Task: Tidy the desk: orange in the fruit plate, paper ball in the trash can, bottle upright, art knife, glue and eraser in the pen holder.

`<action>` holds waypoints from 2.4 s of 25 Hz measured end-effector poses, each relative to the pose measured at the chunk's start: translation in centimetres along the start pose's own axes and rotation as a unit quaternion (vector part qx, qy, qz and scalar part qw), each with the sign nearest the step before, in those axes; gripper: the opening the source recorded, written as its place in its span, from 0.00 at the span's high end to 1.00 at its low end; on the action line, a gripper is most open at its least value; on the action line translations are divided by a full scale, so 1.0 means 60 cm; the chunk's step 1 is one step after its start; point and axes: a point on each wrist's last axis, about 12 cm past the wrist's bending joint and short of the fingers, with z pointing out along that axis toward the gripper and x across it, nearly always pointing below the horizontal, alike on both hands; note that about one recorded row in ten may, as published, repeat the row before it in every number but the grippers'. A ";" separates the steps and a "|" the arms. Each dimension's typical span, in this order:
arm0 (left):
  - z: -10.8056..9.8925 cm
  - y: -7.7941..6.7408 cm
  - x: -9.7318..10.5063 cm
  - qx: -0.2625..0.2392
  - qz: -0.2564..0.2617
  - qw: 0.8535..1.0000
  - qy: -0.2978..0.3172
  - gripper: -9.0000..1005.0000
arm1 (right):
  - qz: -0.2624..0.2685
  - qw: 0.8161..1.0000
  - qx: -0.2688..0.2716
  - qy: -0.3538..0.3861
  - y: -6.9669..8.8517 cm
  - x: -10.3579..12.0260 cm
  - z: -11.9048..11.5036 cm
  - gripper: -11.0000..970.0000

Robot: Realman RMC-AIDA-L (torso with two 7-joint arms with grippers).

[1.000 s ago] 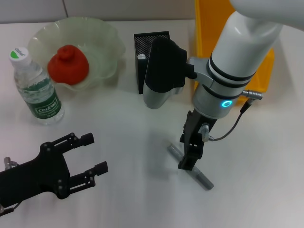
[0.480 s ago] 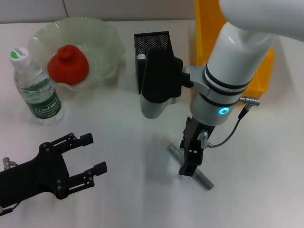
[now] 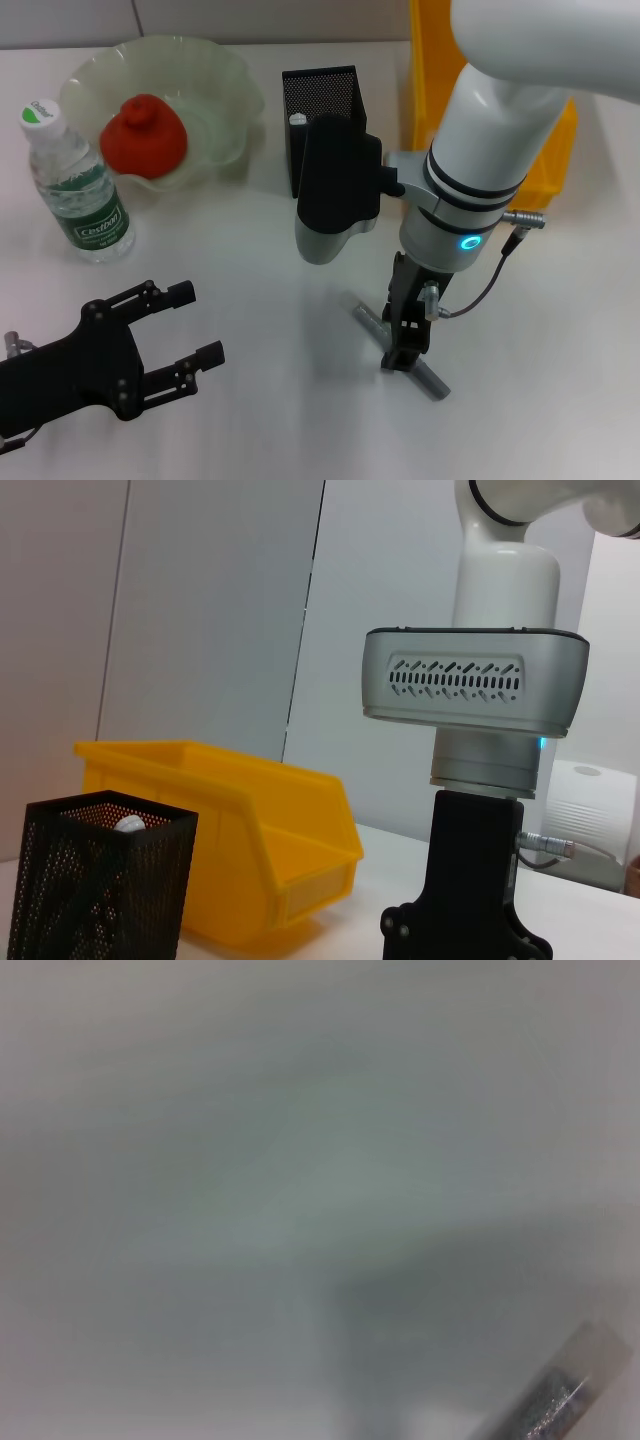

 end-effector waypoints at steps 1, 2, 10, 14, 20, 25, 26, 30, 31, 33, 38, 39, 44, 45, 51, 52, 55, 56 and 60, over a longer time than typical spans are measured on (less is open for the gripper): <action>0.000 0.000 0.000 0.000 0.000 1.000 0.000 0.24 | 0.000 1.000 0.000 0.000 0.000 0.000 0.000 0.32; 0.000 0.000 0.000 0.000 0.000 1.000 0.000 0.24 | 0.000 1.000 0.000 0.000 0.000 -0.001 -0.001 0.32; -0.001 0.001 0.000 -0.002 0.000 1.000 -0.001 0.24 | 0.000 1.000 0.000 0.000 0.000 -0.001 0.000 0.44; -0.002 0.001 0.000 -0.002 0.000 1.000 -0.001 0.24 | 0.004 1.000 0.000 0.001 0.000 -0.001 0.000 0.63; -0.001 0.000 0.000 -0.002 0.000 1.000 -0.001 0.24 | 0.005 1.000 0.000 0.001 0.000 -0.001 0.000 0.72; 0.001 0.000 0.000 -0.002 0.000 1.000 -0.001 0.24 | 0.005 1.000 0.004 -0.003 -0.001 -0.002 0.000 0.74; 0.001 0.000 0.000 -0.002 0.000 1.000 -0.001 0.24 | 0.005 1.000 0.004 -0.003 -0.001 -0.002 0.000 0.74; 0.001 0.001 0.000 -0.001 0.000 1.000 -0.002 0.24 | 0.004 1.000 0.007 -0.006 -0.002 -0.003 0.001 0.75; 0.002 0.001 -0.001 -0.001 0.001 1.000 -0.002 0.24 | 0.004 1.000 0.008 -0.007 -0.003 -0.003 0.001 0.76; 0.003 0.001 -0.001 -0.001 0.001 1.000 -0.003 0.24 | 0.004 1.000 0.008 -0.008 -0.003 -0.003 0.001 0.76; 0.004 0.002 -0.002 -0.001 0.002 1.000 -0.004 0.24 | 0.000 1.000 0.010 -0.005 -0.002 -0.003 0.004 0.77; 0.004 0.002 -0.002 -0.001 0.002 1.000 -0.004 0.24 | -0.002 1.000 0.010 -0.005 -0.001 -0.003 0.005 0.78; 0.004 0.002 -0.002 0.000 -0.001 1.000 -0.004 0.24 | -0.004 1.000 0.009 -0.004 0.000 -0.003 0.007 0.79; 0.004 0.002 -0.002 0.000 -0.001 1.000 -0.004 0.24 | -0.004 1.000 0.009 -0.004 0.000 -0.004 0.007 0.79; 0.004 0.003 -0.003 -0.001 -0.001 1.000 -0.004 0.24 | -0.006 1.000 0.010 -0.004 0.000 -0.005 0.007 0.81; 0.004 0.003 -0.003 -0.001 -0.001 1.000 -0.004 0.24 | -0.006 1.000 0.010 -0.005 0.000 -0.005 0.007 0.81; 0.004 0.003 -0.003 -0.001 -0.001 1.000 -0.004 0.24 | -0.007 1.000 0.010 -0.009 0.001 -0.006 0.005 0.82; 0.004 0.004 -0.003 -0.001 -0.001 1.000 -0.004 0.24 | -0.005 1.000 0.009 -0.014 0.001 -0.007 0.004 0.82; 0.003 0.004 -0.004 -0.002 0.000 1.000 -0.005 0.24 | 0.025 0.996 -0.001 -0.087 -0.014 -0.005 -0.022 0.85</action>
